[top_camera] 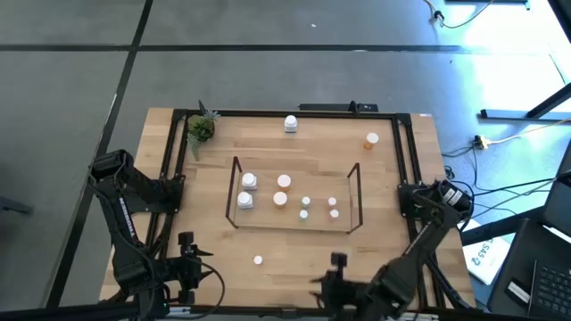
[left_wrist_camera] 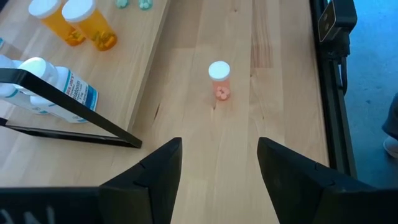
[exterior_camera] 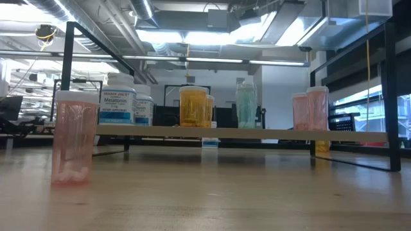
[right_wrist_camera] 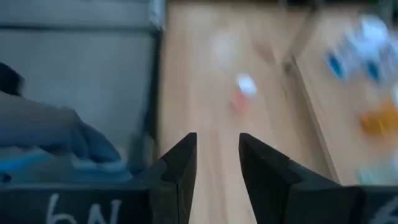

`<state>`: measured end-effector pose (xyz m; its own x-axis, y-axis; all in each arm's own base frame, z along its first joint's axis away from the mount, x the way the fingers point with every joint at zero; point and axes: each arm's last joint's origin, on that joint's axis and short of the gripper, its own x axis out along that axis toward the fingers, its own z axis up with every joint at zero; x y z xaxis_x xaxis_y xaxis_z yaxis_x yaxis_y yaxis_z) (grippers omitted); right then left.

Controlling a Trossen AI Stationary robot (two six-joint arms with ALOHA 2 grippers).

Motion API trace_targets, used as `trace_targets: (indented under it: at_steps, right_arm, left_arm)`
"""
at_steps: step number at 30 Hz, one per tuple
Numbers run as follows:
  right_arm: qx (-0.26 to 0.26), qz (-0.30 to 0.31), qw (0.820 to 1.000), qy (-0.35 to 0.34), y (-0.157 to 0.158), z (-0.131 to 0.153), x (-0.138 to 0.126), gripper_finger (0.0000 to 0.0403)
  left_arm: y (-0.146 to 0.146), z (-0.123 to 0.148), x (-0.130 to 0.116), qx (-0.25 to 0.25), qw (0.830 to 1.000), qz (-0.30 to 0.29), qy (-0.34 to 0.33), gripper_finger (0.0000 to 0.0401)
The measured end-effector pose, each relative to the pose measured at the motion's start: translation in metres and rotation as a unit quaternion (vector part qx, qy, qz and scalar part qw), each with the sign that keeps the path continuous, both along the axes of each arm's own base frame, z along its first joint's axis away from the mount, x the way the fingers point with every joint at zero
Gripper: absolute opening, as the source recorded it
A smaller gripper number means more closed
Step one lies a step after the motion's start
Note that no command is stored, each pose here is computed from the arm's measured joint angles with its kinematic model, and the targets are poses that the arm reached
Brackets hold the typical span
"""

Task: Pick and place medicine bottles onto shelf by color
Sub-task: Put the pink pill bottle on the shelf

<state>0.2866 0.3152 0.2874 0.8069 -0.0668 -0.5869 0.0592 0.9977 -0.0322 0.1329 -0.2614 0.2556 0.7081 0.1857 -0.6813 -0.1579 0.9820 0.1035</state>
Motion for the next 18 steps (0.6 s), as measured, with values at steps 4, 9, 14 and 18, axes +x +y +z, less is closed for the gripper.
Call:
trace_targets:
  at_steps: [4,9,14,18]
  right_arm:
    - [-0.022,0.068,0.995,-0.072,0.016,0.008,0.01,0.0122]
    - [-0.016,0.1,0.99,-0.097,0.013,0.003,0.035,0.0122]
    - [0.05,0.124,0.99,-0.053,-0.004,-0.001,0.054,0.0122]
    - [0.092,0.144,0.985,-0.03,-0.018,-0.002,0.067,0.0123]
  left_arm:
    - [0.0,0.0,0.0,-0.001,1.0,0.0,-0.001,0.0203]
    - [-0.002,0.0,0.001,-0.012,1.0,-0.001,-0.005,0.0203]
    - [-0.004,0.0,-0.003,-0.012,1.0,-0.008,-0.005,0.0203]
    - [-0.004,0.0,-0.004,-0.012,1.0,-0.009,-0.005,0.0203]
